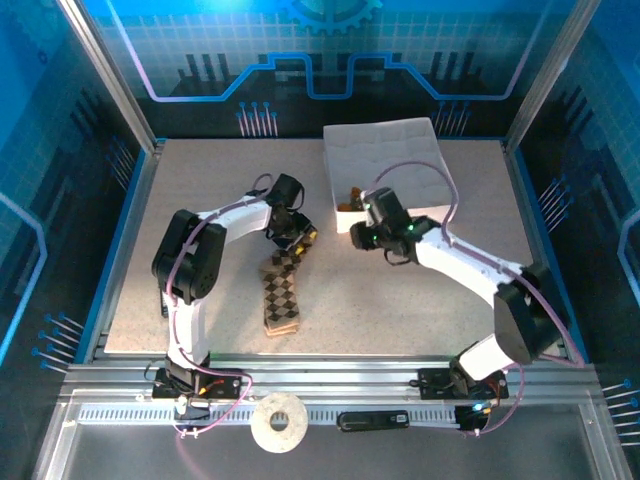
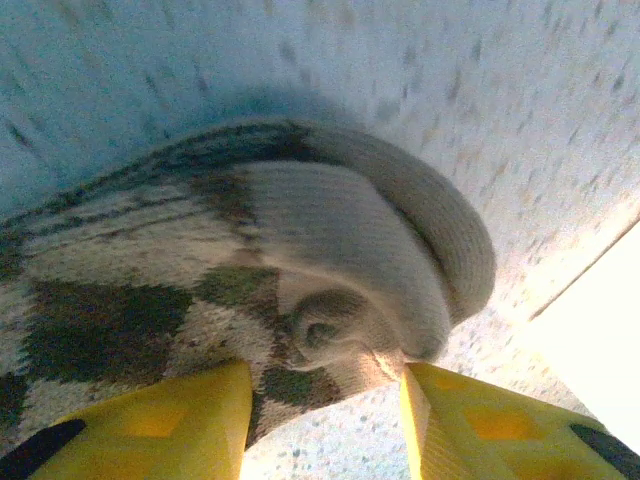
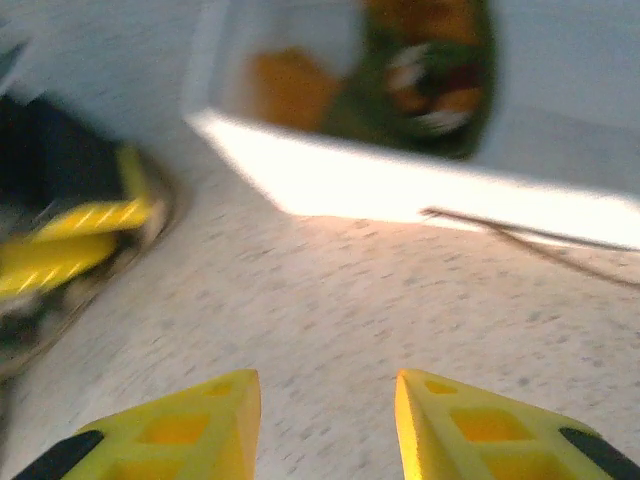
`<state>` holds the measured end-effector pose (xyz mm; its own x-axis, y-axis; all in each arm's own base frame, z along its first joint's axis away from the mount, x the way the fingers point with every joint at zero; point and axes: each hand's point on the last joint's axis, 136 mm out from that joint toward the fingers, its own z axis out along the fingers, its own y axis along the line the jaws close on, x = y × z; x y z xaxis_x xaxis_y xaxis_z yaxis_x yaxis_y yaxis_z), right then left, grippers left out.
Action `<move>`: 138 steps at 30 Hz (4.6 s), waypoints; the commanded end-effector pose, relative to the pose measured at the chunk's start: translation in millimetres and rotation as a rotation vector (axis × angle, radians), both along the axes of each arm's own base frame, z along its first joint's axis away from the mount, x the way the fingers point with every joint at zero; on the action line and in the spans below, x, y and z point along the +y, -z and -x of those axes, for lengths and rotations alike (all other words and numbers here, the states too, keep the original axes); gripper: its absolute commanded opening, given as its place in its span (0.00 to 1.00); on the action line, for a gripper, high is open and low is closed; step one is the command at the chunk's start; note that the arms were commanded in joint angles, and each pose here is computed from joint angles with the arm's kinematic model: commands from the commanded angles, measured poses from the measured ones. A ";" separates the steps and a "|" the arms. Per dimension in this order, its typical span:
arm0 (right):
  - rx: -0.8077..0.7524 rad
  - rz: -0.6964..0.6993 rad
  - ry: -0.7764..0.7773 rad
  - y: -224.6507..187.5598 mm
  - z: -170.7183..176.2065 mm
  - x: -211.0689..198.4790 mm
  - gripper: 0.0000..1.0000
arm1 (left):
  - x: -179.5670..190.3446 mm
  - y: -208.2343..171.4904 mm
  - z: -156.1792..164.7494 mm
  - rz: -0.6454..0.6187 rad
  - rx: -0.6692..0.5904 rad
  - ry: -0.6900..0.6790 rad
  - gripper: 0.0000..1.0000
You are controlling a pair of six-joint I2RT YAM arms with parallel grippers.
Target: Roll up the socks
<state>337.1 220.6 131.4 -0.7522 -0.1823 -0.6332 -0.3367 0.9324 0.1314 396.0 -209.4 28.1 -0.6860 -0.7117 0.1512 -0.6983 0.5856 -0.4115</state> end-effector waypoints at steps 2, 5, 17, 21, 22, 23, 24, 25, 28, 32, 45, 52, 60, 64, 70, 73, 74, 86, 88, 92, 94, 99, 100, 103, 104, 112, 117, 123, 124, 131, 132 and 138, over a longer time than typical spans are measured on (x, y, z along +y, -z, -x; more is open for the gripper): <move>-0.116 0.040 -0.342 7.3 49.5 53.2 0.45 | 32.3 -4.8 -31.5 -0.004 -0.063 -0.129 0.45; -0.193 0.019 -0.635 15.6 96.7 89.6 0.49 | 40.6 -19.5 -45.6 0.026 -0.102 -0.150 0.47; -0.477 0.310 -1.385 58.6 168.9 125.4 0.66 | 60.6 -88.8 40.0 0.074 -0.098 -0.161 0.55; -0.485 0.395 -1.426 80.7 168.6 144.0 0.64 | 74.3 -61.6 107.3 0.069 0.002 -0.164 0.47; -0.492 0.408 -1.417 85.6 166.7 148.8 0.64 | 76.6 -55.7 120.3 0.077 0.016 -0.170 0.45; -0.494 0.414 -1.418 89.1 166.2 152.1 0.63 | 78.1 -51.1 129.8 0.084 0.027 -0.177 0.44; -0.508 0.431 -1.404 91.7 162.8 156.9 0.62 | 78.8 -46.5 138.5 0.096 0.033 -0.180 0.43; -0.522 0.450 -1.375 93.3 157.3 161.6 0.61 | 79.4 -43.1 145.4 0.102 0.038 -0.181 0.42; -0.514 0.483 -1.332 100.2 148.0 169.2 0.58 | 81.0 -34.5 158.5 0.103 0.058 -0.173 0.38; -0.476 0.501 -1.302 112.3 145.3 167.5 0.50 | 76.6 -22.1 160.2 0.114 0.080 -0.137 0.34; -0.400 0.419 -1.284 87.1 163.5 168.9 0.01 | 45.5 9.1 125.1 0.150 0.078 -0.029 0.29; -0.195 0.234 -1.239 80.3 181.4 165.8 0.00 | 50.3 1.0 134.5 0.104 0.075 -0.056 0.32; 0.059 0.075 -1.155 94.9 177.2 161.8 0.00 | 85.4 -37.6 149.7 -0.049 0.058 -0.079 0.50; 0.165 0.013 -1.095 99.2 171.3 157.8 0.00 | 90.1 -44.4 160.3 -0.052 0.068 -0.076 0.48; 0.359 -0.146 -0.951 98.1 154.3 157.9 0.00 | 81.8 -54.2 173.2 0.012 0.053 -0.034 0.36; 0.451 -0.223 -0.877 97.3 145.6 156.8 0.00 | 74.7 -57.1 181.8 0.049 0.050 0.000 0.34; 0.471 -0.238 -0.859 97.9 143.9 156.5 0.00 | 73.3 -56.8 185.5 0.055 0.057 0.004 0.35; 0.683 -0.304 -0.711 107.6 128.4 155.4 0.00 | 35.5 -42.8 193.0 0.232 0.041 -0.136 0.38; 0.686 -0.303 -0.709 106.7 126.5 156.6 0.00 | 31.6 -40.0 188.3 0.246 0.032 -0.149 0.39; 0.703 -0.297 -0.696 109.0 124.9 155.8 0.00 | 27.5 -38.8 174.3 0.266 0.007 -0.190 0.38; 0.708 -0.295 -0.695 109.9 125.7 155.3 0.00 | 26.6 -35.5 169.1 0.264 0.006 -0.202 0.36; 0.707 -0.298 -0.686 109.3 124.2 155.5 0.01 | 23.1 -23.1 167.0 0.257 0.040 -0.202 0.33; 0.707 -0.298 -0.686 109.2 124.2 155.6 0.01 | 23.7 -21.3 166.6 0.251 0.041 -0.205 0.33; 0.704 -0.300 -0.684 108.7 122.7 156.8 0.02 | 26.8 -18.2 162.5 0.231 0.032 -0.215 0.31; 0.707 -0.300 -0.681 109.1 122.4 156.8 0.03 | 27.9 -17.1 161.2 0.218 0.030 -0.215 0.31; 0.638 -0.292 -0.695 99.4 117.4 156.9 0.20 | 46.6 18.9 170.9 0.097 0.104 -0.226 0.23; 0.593 -0.274 -0.696 93.0 113.1 155.3 0.29 | 54.8 24.8 171.0 0.056 0.119 -0.222 0.21; 0.521 -0.240 -0.703 86.5 108.8 149.3 0.38 | 57.4 29.0 173.5 0.039 0.139 -0.217 0.19; 0.502 -0.235 -0.708 84.1 108.3 147.4 0.39 | 57.4 28.5 173.4 0.039 0.140 -0.216 0.19; 0.026 -0.092 -0.837 52.9 107.8 127.0 0.43 | 59.8 27.3 173.4 0.028 0.159 -0.210 0.19; -0.117 -0.026 -0.886 46.0 111.0 125.7 0.44 | 59.6 27.6 174.2 0.027 0.169 -0.207 0.19; -0.604 0.448 -1.103 51.0 126.7 126.5 0.55 | 62.2 25.5 177.2 0.007 0.210 -0.194 0.18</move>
<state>176.0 340.9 70.0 0.0096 -0.7352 -0.6778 -0.9749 0.1438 -0.1698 241.8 -171.0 23.0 -0.5272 -0.7908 0.3109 -0.8278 0.3952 -0.3983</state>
